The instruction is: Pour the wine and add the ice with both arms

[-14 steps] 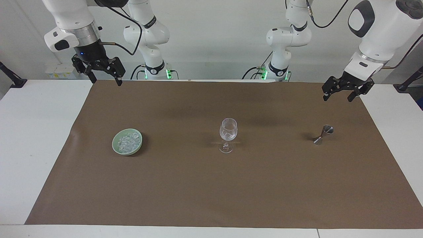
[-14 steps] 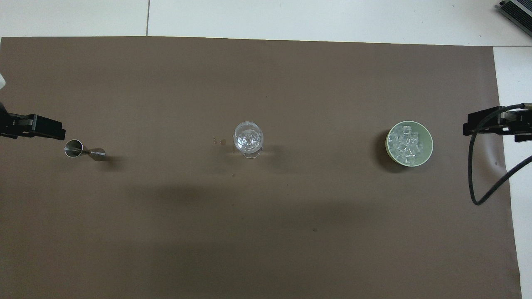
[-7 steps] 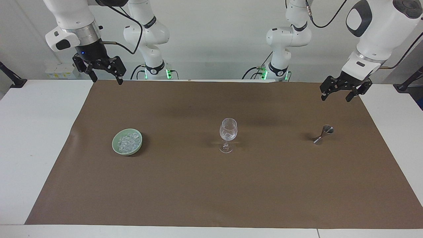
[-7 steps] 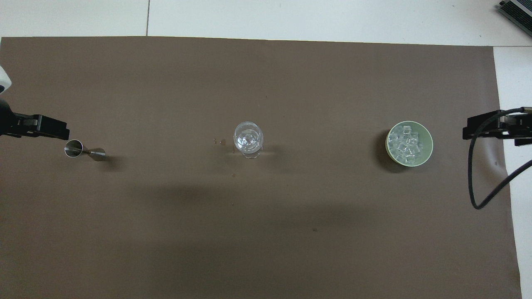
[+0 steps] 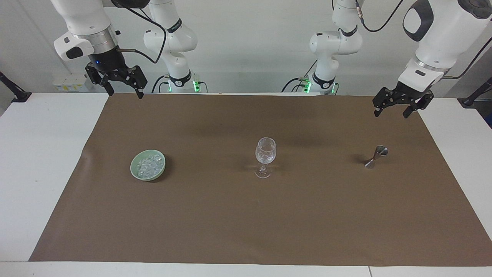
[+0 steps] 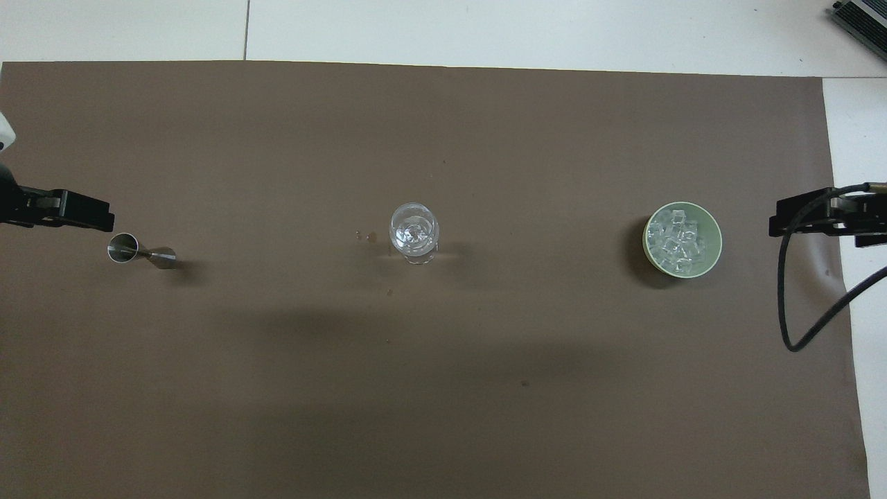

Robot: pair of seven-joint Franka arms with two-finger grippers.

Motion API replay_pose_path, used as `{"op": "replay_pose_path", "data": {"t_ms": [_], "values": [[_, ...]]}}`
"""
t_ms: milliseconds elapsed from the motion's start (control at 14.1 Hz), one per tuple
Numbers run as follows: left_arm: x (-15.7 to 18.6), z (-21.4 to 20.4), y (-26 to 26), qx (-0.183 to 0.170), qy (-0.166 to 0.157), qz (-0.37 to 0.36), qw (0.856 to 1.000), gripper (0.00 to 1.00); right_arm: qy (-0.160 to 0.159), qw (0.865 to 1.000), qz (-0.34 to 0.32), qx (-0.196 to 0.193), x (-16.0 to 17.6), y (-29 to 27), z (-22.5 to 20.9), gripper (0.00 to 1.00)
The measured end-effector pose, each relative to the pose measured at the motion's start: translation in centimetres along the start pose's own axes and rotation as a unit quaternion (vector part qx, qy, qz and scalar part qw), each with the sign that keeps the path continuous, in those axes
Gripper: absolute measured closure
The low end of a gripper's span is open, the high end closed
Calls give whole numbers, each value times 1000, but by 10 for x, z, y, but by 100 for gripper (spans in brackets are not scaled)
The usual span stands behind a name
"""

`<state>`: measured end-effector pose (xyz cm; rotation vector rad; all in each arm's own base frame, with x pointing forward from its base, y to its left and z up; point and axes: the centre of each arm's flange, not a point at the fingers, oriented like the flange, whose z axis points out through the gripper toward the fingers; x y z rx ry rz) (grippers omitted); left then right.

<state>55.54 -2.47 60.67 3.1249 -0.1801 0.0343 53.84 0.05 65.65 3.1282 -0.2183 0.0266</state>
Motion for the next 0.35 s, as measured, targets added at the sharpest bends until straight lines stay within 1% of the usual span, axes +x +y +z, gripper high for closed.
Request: {"op": "replay_pose_path", "data": {"t_ms": [353], "values": [[0,0,0,0,0,0,1000,0,-3,1000,2,0,-3,3,2,0]]}}
